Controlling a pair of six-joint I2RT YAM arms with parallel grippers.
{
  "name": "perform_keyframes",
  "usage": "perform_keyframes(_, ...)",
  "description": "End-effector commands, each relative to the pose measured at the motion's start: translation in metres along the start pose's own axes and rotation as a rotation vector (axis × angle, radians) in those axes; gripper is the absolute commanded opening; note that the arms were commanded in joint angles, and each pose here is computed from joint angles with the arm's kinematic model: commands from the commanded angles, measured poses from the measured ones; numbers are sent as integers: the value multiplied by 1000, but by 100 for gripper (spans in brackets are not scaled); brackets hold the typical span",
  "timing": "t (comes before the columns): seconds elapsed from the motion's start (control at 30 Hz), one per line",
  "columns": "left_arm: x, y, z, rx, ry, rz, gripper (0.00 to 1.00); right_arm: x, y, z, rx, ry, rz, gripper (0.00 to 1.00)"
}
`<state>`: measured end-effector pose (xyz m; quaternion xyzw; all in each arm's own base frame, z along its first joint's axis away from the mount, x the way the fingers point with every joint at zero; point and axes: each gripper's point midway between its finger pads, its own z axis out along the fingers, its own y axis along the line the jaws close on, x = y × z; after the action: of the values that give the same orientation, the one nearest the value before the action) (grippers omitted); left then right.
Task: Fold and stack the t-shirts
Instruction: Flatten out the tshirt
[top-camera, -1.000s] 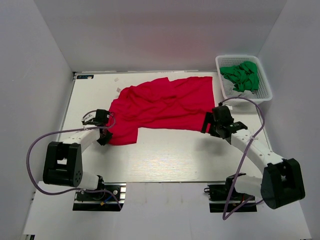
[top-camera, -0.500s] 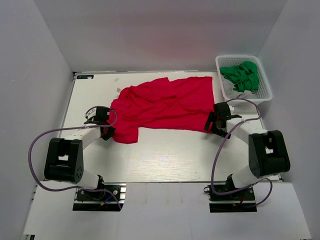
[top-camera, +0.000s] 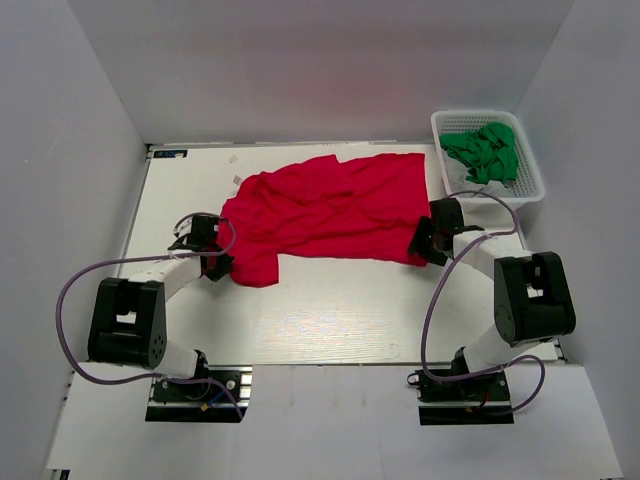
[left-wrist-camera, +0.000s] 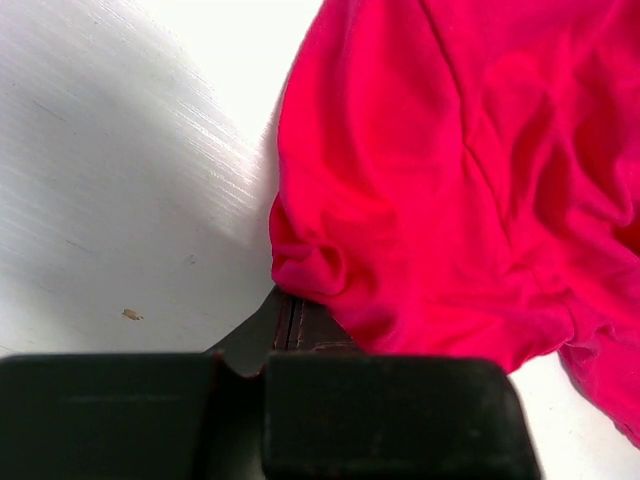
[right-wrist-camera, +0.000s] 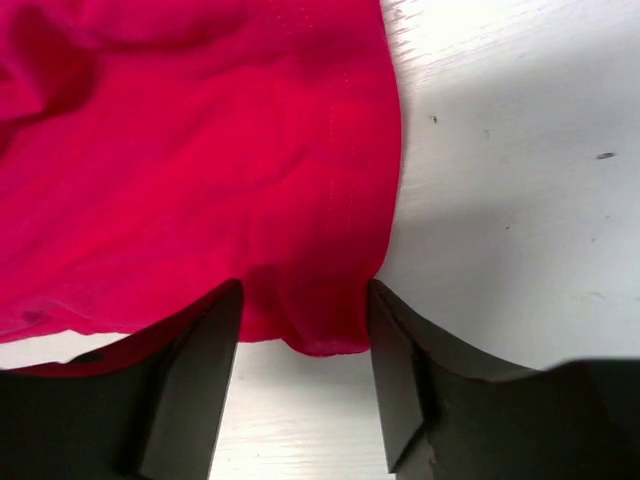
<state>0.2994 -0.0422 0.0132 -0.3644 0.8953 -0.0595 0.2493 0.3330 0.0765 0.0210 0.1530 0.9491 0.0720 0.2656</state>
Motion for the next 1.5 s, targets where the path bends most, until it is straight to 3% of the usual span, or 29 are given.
perform_keyframes(0.0,54,47,0,-137,189,53,0,22,6,3,-47,76,11,57)
perform_keyframes(0.03,53,42,-1,-127,185,61,0,22,6,3,-50,78,11,55)
perform_keyframes(0.1,49,39,-4,-111,171,58,0,24,9,3,-64,84,13,37)
perform_keyframes(0.13,49,39,-4,-111,171,58,0,25,9,4,-66,87,10,28)
perform_keyframes(0.17,47,36,-6,-99,161,57,0,20,11,3,-74,75,11,6)
perform_keyframes(0.2,41,28,-10,-68,146,52,0,19,12,2,-77,73,13,0)
perform_keyframes(0.3,25,9,-25,7,98,56,0,2,27,-16,-145,21,-22,0)
perform_keyframes(0.4,-9,-26,-60,160,-23,49,0,-30,44,-48,-218,-99,-58,0)
perform_keyframes(0.47,-37,-52,-97,278,-130,34,0,-48,48,-65,-224,-159,-75,0)
perform_keyframes(0.6,-92,-92,-178,463,-334,21,0,-111,66,-140,-287,-408,-76,0)
perform_keyframes(0.77,-137,-114,-274,599,-512,-6,0,-157,80,-229,-347,-610,-92,0)
perform_keyframes(0.9,-158,-117,-339,672,-628,-30,0,-171,78,-278,-354,-712,-85,0)
perform_keyframes(0.93,-163,-115,-357,693,-668,-34,0,-180,78,-310,-369,-785,-76,0)
perform_keyframes(1.03,-183,-112,-433,773,-806,-52,0,-187,76,-357,-393,-879,-77,0)
perform_keyframes(1.13,-193,-111,-464,777,-850,-44,0,-189,73,-401,-412,-952,-74,0)
perform_keyframes(1.23,-202,-103,-528,841,-954,-46,0,-184,67,-448,-436,-1029,-93,0)
perform_keyframes(1.47,-200,-77,-609,915,-1091,-62,0,-164,55,-526,-497,-1150,-102,0)
